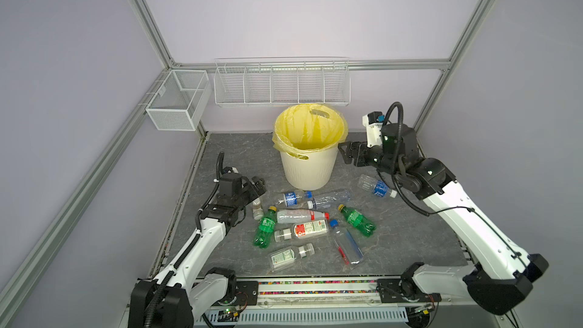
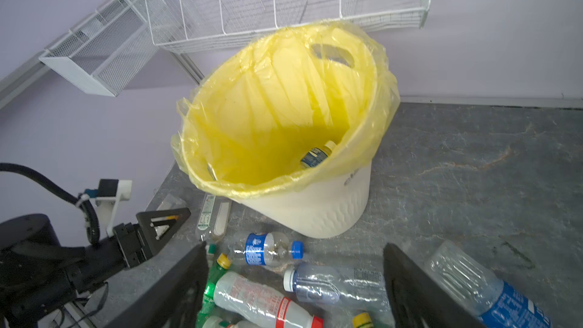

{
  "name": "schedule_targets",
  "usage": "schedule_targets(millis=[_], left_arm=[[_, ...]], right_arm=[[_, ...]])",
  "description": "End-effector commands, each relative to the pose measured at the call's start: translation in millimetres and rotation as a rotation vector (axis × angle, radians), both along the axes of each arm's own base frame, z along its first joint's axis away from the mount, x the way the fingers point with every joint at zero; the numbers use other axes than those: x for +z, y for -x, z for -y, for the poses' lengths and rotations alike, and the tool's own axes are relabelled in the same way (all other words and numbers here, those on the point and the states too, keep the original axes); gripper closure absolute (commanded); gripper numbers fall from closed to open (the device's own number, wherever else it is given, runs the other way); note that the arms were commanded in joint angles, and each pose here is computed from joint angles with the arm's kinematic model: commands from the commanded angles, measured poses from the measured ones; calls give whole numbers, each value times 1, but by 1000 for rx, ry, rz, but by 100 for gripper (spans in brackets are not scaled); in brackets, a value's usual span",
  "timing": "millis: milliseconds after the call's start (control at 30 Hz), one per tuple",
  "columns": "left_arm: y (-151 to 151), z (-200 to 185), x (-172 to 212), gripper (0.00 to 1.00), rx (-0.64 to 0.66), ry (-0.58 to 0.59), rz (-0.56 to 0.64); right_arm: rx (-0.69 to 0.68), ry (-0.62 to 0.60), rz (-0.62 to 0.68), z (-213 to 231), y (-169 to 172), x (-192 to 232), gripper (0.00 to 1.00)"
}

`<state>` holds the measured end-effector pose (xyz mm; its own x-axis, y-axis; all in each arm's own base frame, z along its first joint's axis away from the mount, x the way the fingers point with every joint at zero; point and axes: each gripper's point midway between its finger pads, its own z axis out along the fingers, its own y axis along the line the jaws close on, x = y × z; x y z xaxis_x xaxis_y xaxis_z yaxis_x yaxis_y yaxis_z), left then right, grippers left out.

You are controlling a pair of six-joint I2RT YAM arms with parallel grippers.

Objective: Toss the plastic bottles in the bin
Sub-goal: 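Release the bottle into the bin and draw the right gripper back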

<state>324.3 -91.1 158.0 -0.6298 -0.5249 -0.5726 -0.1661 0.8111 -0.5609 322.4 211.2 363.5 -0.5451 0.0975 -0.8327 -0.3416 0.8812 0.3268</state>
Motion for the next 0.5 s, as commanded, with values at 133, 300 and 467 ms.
schedule_targets(millis=[133, 300, 467], left_arm=[[-1, -2, 19, 1, -29, -62, 2], [-3, -5, 26, 1, -27, -90, -6], [-2, -11, 28, 1, -9, -122, -20]], right_arm=[[-37, -28, -54, 17, 23, -24, 12], [-57, -15, -112, 29, 38, -43, 12], [-81, -9, -145, 41, 52, -55, 12]])
